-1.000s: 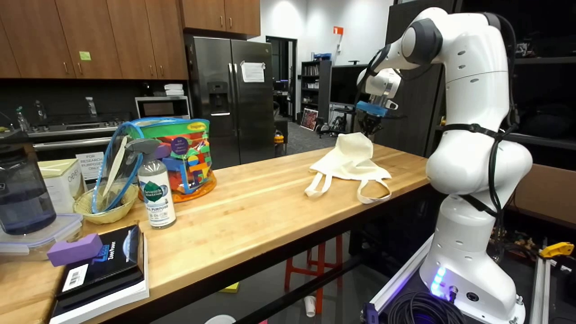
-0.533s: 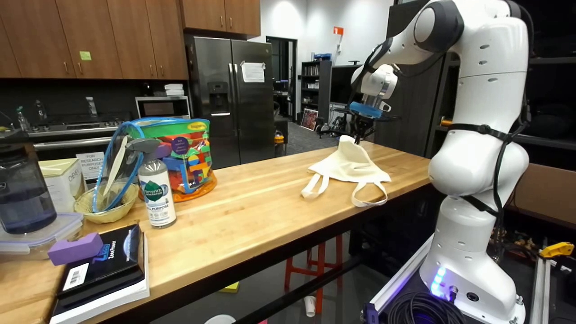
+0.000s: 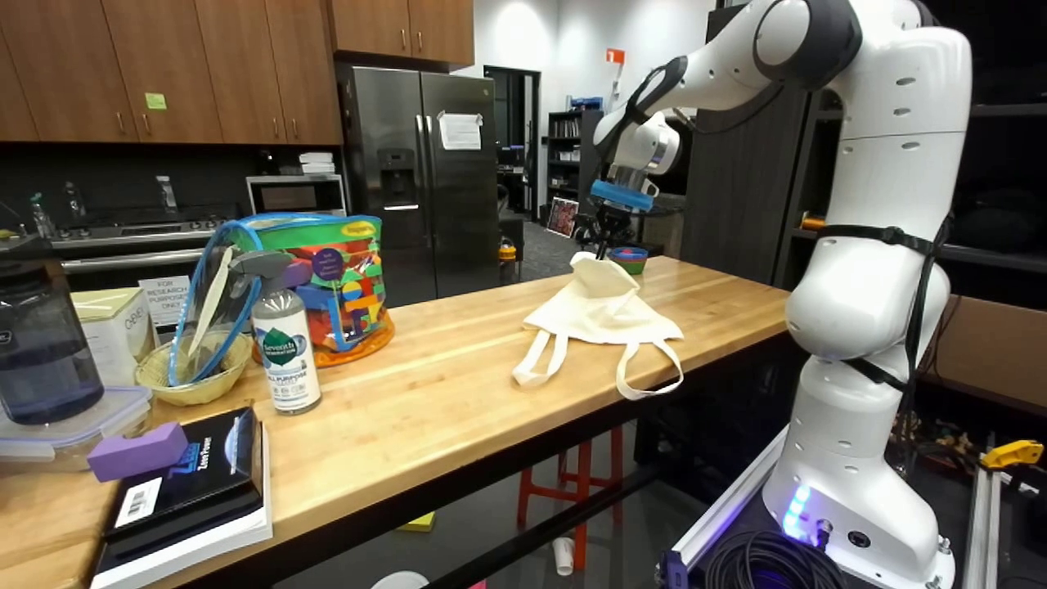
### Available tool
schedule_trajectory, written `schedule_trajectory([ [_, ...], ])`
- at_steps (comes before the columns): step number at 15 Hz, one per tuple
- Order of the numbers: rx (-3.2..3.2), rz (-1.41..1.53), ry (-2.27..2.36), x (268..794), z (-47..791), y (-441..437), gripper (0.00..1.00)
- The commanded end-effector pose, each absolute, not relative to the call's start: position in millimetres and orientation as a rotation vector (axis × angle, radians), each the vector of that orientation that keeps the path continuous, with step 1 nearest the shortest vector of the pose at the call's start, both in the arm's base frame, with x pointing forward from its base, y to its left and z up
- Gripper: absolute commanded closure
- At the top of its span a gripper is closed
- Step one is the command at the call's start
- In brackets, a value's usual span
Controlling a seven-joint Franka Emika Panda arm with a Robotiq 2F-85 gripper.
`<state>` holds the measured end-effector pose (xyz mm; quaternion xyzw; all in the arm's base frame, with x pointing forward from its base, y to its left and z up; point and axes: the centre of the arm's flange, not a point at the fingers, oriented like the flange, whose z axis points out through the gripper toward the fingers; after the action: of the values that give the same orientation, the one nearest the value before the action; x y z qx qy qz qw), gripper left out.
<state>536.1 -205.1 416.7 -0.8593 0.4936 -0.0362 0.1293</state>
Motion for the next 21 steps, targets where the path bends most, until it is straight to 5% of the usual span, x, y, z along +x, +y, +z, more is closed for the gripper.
schedule_trajectory([
  [1,-2.581,-0.153,1.256,563,440,-161,0.99],
  [13,-2.679,-0.1,0.769,632,456,-1,0.99],
  [21,-2.645,-0.139,0.927,682,460,-56,0.99],
])
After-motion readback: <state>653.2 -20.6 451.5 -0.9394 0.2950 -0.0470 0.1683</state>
